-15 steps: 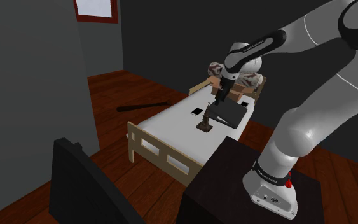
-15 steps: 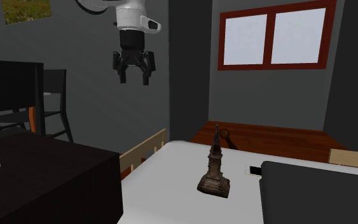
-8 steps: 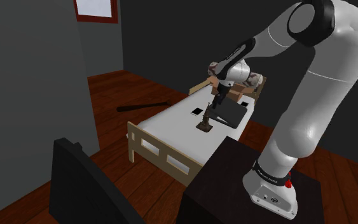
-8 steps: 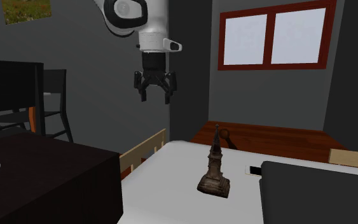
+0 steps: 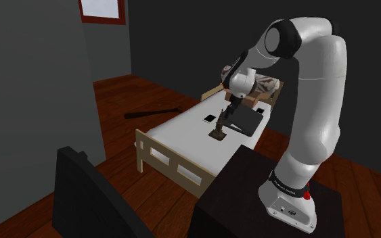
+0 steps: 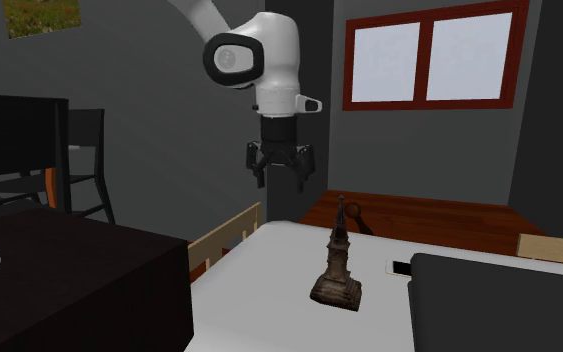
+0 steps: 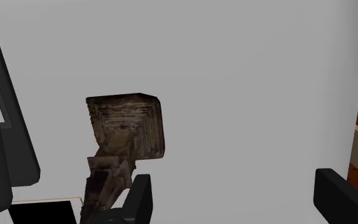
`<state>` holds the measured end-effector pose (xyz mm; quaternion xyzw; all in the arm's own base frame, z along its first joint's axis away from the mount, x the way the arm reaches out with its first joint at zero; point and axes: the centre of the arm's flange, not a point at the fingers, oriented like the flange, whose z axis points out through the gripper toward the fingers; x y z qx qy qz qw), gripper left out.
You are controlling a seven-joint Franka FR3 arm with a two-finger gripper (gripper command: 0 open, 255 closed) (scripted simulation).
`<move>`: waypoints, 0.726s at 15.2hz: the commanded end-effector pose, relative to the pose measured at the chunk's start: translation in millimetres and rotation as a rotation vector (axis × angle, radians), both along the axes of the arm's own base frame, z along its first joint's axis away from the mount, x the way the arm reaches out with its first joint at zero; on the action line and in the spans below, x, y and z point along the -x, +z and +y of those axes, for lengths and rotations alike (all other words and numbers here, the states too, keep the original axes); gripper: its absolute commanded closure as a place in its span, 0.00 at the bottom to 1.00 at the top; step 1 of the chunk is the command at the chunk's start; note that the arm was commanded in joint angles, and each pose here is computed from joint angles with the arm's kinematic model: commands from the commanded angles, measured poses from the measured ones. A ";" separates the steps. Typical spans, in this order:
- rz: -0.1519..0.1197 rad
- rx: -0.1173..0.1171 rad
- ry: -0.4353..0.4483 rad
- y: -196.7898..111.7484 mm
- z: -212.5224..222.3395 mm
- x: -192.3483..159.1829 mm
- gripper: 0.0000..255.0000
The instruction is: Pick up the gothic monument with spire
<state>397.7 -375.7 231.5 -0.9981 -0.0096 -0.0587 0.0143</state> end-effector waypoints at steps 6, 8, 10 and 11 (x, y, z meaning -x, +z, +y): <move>-0.035 0.007 0.010 -63.8 -64.1 -31.8 0.00; -0.044 0.009 0.013 -80.2 -82.1 -40.3 0.00; -0.053 0.012 0.016 -96.5 -100.1 -49.0 0.00; -0.058 0.013 0.017 -104.6 -109.1 -53.5 0.00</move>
